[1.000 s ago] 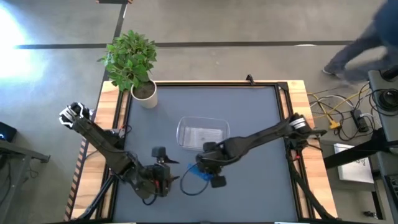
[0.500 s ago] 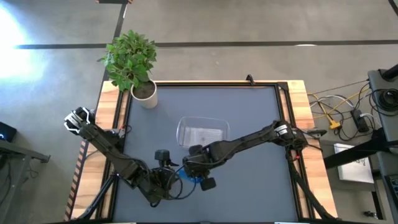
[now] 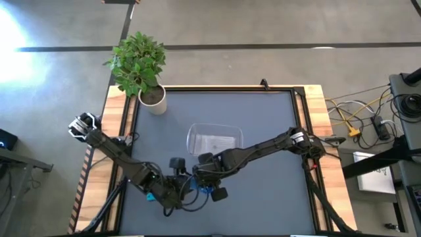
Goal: Nest measuring cups in basket
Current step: Stack the dark blue measuring cup on top of the red measuring cup
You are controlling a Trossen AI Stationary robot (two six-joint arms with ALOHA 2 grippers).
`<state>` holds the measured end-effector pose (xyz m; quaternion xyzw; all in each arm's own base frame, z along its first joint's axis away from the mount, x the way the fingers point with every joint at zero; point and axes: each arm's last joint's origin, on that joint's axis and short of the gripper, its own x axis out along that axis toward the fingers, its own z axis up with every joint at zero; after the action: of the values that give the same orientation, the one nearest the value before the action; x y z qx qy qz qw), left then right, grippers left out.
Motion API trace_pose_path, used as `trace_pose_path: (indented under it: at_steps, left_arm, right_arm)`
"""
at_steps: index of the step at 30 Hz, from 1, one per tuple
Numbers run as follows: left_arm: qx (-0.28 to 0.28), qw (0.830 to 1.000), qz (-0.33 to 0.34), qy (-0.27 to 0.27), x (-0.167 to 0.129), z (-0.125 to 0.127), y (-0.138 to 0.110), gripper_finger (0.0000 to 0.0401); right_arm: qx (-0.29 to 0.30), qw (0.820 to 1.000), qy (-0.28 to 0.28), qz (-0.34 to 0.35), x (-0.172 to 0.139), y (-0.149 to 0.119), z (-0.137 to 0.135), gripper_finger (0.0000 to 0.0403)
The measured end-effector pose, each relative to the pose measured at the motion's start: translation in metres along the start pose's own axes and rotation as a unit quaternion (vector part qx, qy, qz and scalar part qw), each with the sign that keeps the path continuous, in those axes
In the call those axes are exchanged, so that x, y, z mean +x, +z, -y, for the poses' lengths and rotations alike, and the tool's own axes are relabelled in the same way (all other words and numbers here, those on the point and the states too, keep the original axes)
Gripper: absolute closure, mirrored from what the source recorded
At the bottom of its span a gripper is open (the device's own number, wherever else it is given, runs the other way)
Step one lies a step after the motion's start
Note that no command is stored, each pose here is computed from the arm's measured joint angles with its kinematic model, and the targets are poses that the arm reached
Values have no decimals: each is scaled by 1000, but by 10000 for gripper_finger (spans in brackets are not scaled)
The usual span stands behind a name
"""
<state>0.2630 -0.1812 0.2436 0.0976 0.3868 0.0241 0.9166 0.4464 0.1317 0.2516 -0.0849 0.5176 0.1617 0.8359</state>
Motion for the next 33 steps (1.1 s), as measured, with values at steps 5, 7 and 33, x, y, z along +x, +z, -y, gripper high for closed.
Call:
trace_pose_path:
  at_steps: [5,7,33]
  left_arm:
    - [4,1000,-10,-17,8,-2,1,169]
    - [5,999,-19,-30,13,-1,1,169]
    - [23,998,-32,-43,21,0,-1,279]
  right_arm:
    - [-1,1000,0,1,0,0,0,394]
    - [-1,1000,0,1,0,0,0,394]
    - [4,1000,1,4,0,1,0,394]
